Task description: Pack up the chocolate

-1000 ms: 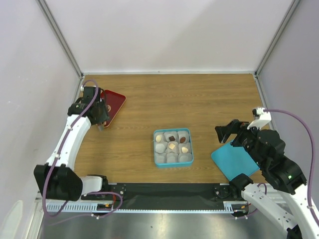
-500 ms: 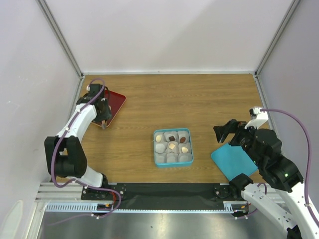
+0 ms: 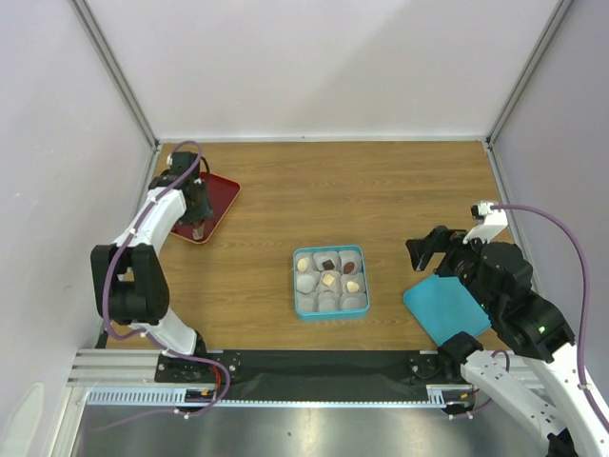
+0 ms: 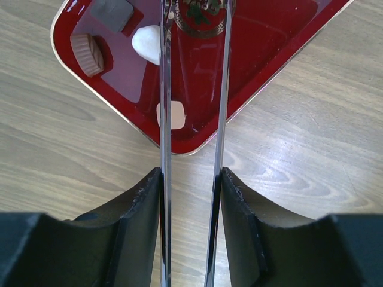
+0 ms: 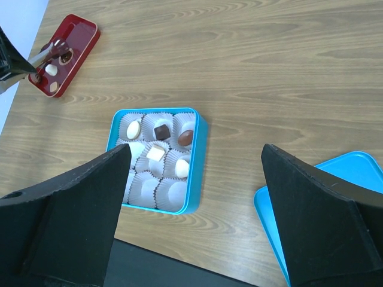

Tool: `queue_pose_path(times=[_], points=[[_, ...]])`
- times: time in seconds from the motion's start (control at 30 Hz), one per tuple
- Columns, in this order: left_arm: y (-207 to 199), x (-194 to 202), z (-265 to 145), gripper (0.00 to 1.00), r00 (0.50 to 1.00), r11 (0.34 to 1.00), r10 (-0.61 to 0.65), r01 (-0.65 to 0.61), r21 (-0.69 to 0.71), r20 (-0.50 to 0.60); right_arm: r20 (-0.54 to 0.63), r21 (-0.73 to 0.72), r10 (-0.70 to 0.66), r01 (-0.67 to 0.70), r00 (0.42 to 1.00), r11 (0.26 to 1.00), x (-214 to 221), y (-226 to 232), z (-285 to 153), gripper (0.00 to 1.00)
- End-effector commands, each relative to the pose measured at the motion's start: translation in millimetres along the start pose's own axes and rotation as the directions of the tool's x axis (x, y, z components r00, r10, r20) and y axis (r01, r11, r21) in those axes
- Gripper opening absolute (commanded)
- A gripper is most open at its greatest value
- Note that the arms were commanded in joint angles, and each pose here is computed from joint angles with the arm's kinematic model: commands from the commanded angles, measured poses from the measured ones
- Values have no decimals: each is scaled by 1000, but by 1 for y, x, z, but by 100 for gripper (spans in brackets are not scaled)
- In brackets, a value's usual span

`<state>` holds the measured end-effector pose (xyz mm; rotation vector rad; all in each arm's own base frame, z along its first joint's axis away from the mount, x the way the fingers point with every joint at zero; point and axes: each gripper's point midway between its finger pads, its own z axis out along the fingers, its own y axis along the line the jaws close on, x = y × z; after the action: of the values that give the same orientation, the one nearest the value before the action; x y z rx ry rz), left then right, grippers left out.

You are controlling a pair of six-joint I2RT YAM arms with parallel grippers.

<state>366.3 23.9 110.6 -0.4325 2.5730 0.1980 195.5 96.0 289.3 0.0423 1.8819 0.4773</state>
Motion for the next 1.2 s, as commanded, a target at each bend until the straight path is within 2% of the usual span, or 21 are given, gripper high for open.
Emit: queue_pose_path(times=[0.0,0.33,0.63,0.83,1.17], points=[[-2,-24,-2,47,998,1000,-4,3,10,56,40,5,-5,5,999,1000,-10,1,5,97],[-1,-20,4,43,999,1000,11,-12,2,40,36,17,-12,12,999,1000,-7,-2,5,97],[-5,-22,-8,36,999,999,18,-20,42,48,46,14,-7,6,999,1000,-10,-2,3,97],[-8,-23,-32,31,997,996,41,-46,75,69,46,10,-5,4,999,1000,-11,-1,3,97],[-46,-4,-85,29,983,968,140,-162,193,123,40,-3,17,-17,999,1000,-11,3,1,97]])
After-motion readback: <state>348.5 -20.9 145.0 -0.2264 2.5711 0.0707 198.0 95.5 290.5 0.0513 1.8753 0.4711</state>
